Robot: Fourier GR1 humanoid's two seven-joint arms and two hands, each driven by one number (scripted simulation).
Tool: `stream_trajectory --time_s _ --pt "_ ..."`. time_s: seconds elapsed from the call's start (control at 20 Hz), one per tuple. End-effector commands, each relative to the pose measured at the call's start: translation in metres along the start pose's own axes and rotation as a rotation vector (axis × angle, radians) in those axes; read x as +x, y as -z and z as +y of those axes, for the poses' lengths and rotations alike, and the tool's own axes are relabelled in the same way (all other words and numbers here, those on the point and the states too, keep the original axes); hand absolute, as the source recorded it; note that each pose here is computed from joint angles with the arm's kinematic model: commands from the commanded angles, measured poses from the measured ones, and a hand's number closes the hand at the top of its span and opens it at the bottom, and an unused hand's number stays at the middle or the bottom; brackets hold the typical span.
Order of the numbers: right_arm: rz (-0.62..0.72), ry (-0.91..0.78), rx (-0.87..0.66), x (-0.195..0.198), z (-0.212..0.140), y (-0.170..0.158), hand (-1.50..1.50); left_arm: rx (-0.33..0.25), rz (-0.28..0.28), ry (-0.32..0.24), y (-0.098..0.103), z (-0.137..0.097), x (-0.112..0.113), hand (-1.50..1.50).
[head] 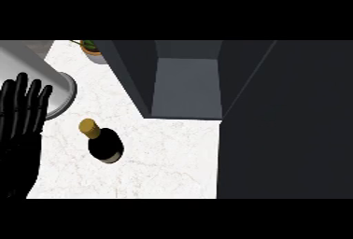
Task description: Pick up the wine, place it into the cabinet and close the cabinet
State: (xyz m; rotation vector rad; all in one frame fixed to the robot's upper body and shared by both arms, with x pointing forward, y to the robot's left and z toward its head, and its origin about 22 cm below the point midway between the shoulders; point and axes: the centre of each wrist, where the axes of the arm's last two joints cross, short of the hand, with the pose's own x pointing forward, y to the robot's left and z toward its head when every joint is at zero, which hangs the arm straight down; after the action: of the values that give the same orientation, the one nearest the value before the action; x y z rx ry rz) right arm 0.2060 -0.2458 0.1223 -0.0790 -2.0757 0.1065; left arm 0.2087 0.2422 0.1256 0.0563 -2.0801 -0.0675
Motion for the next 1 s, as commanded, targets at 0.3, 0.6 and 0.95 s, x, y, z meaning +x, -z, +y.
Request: stream_trajectory --time_s 0.3,0.6,0.95 --pt "0.012 0.159 0.211 0.004 0.034 -0.005 -1.5 -0.849 0.105 -0.448 -0.009 -0.054 -0.016 -1.5" --pt "0.079 0.179 0.241 0.033 0.023 -0.024 -1.5 -1.05 0.208 -0.608 -0.021 -0.017 0.002 -1.5" --pt "0.069 0.178 0.227 0.076 0.02 -0.039 -1.5 -1.116 0.243 -0.653 -0.023 0.018 0.067 -1.5"
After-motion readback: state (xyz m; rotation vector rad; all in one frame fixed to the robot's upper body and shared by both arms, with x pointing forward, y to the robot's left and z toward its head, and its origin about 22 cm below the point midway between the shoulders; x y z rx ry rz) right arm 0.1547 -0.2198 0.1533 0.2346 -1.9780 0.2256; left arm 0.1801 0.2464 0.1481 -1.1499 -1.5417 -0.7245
